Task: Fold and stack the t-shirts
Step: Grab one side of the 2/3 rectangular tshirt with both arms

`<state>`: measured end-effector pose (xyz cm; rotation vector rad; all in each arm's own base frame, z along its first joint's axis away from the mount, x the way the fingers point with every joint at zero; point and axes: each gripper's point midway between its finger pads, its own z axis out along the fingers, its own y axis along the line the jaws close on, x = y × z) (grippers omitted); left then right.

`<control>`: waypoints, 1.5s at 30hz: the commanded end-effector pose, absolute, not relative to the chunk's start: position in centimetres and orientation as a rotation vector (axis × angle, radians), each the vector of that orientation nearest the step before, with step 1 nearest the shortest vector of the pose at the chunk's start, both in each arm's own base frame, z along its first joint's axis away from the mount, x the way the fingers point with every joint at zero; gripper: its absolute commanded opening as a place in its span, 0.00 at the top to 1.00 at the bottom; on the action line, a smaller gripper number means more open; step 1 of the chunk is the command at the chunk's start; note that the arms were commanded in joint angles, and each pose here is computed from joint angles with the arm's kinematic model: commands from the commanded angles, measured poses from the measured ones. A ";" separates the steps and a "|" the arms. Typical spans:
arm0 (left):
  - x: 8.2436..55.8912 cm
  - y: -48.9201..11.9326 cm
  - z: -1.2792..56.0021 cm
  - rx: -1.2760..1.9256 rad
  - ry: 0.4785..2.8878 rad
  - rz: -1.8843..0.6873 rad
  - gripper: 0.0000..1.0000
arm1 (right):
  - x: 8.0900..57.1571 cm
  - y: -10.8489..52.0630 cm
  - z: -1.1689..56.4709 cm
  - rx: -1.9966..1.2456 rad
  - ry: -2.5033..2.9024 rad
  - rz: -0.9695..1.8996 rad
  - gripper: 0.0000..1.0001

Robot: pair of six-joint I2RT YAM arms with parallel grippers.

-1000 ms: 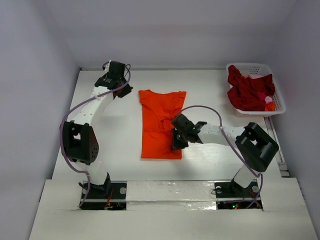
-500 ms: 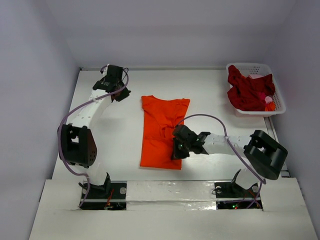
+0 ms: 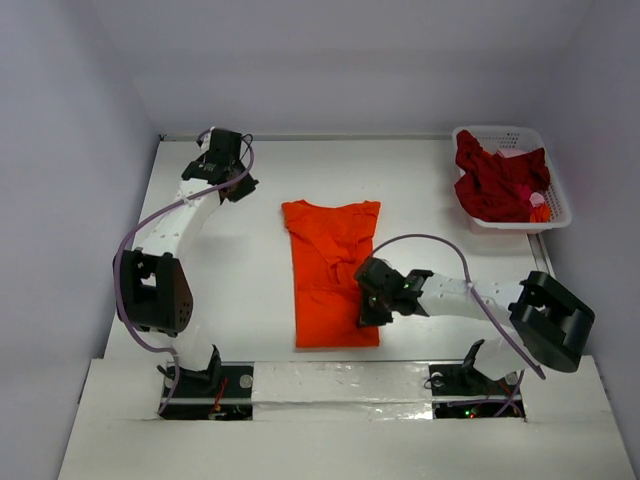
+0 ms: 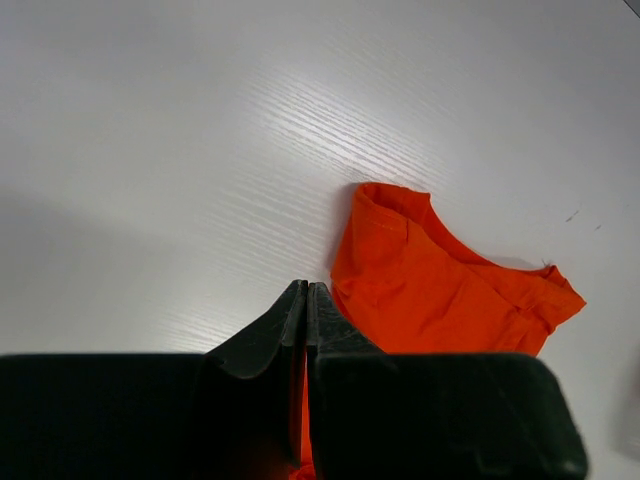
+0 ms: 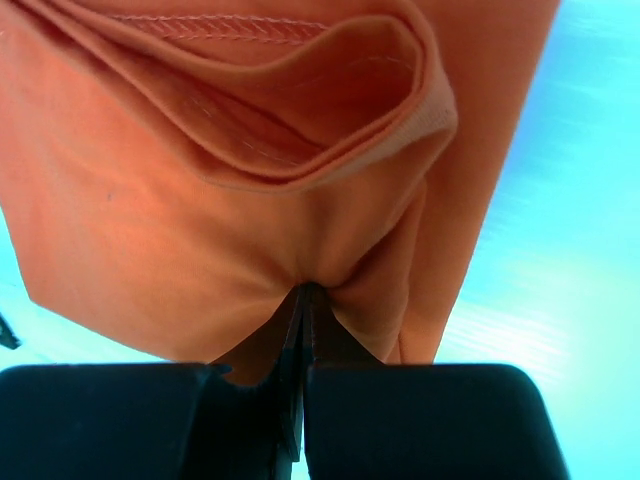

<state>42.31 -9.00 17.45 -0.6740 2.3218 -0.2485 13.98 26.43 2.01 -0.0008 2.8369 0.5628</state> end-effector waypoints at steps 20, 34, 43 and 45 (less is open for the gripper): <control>43.3 -8.2 19.4 -0.660 2.292 -0.258 0.90 | 14.8 25.9 11.3 -0.258 2.597 0.657 0.52; 44.6 -11.2 15.2 -0.598 2.326 -0.654 0.59 | 34.1 23.6 16.9 -0.012 2.370 0.597 0.28; 45.9 -13.5 10.0 -0.638 2.380 -0.814 0.58 | 46.5 21.5 14.5 0.196 2.402 0.671 0.33; 46.0 -13.7 9.2 -0.652 2.390 -0.826 0.59 | 48.2 21.6 15.1 0.206 2.390 0.684 0.34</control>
